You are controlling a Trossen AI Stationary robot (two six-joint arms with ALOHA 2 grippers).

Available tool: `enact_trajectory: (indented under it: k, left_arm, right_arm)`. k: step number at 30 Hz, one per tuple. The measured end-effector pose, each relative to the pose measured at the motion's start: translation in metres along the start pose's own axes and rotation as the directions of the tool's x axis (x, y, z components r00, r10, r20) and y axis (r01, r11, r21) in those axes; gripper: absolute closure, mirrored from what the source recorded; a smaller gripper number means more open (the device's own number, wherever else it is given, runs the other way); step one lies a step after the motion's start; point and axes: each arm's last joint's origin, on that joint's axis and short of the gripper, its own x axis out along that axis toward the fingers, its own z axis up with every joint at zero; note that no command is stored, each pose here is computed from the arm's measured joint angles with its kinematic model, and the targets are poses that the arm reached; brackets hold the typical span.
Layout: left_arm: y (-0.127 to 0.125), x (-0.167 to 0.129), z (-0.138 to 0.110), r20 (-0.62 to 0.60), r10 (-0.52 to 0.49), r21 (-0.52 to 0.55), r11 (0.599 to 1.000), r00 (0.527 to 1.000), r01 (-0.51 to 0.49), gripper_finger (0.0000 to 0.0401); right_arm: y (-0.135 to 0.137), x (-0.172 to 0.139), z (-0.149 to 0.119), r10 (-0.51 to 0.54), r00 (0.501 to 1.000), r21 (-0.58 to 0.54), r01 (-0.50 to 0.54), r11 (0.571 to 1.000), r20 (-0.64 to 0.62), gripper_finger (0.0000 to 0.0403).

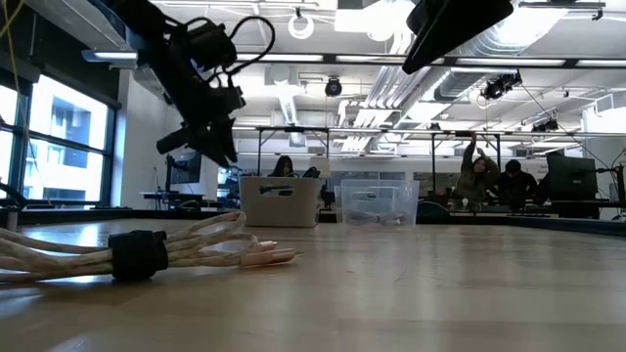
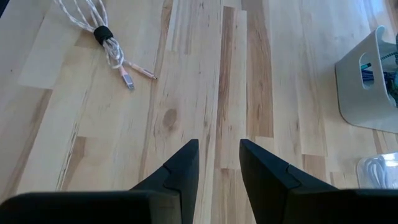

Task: Pick & Place USB Port
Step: Put the blue and black charger cable into the gray bin

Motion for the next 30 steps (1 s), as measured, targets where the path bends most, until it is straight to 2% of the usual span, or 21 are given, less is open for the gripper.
enact_trajectory:
  k: [8,13,21,30]
  left_arm:
    - [-0.007,0.029,0.001,-0.036,-0.053,0.055,0.997,0.998,0.055,0.0304]
    - [-0.007,0.041,0.001,-0.094,-0.011,0.072,0.997,0.995,0.018,0.0304]
    - [-0.003,0.045,0.001,-0.14,0.054,0.077,0.996,0.989,-0.043,0.0304]
    - [-0.002,0.045,0.002,-0.135,0.065,0.083,0.995,0.989,-0.054,0.0304]
  right_arm:
    - [0.0,0.0,0.0,-0.004,1.0,0.0,0.004,1.0,0.002,0.0295]
    - [0.0,0.0,0.0,-0.002,1.0,0.0,0.002,1.0,0.001,0.0295]
    - [0.0,0.0,0.0,-0.003,1.0,0.0,0.003,1.0,0.002,0.0295]
    - [0.0,0.0,0.0,-0.004,1.0,0.0,0.004,1.0,0.003,0.0295]
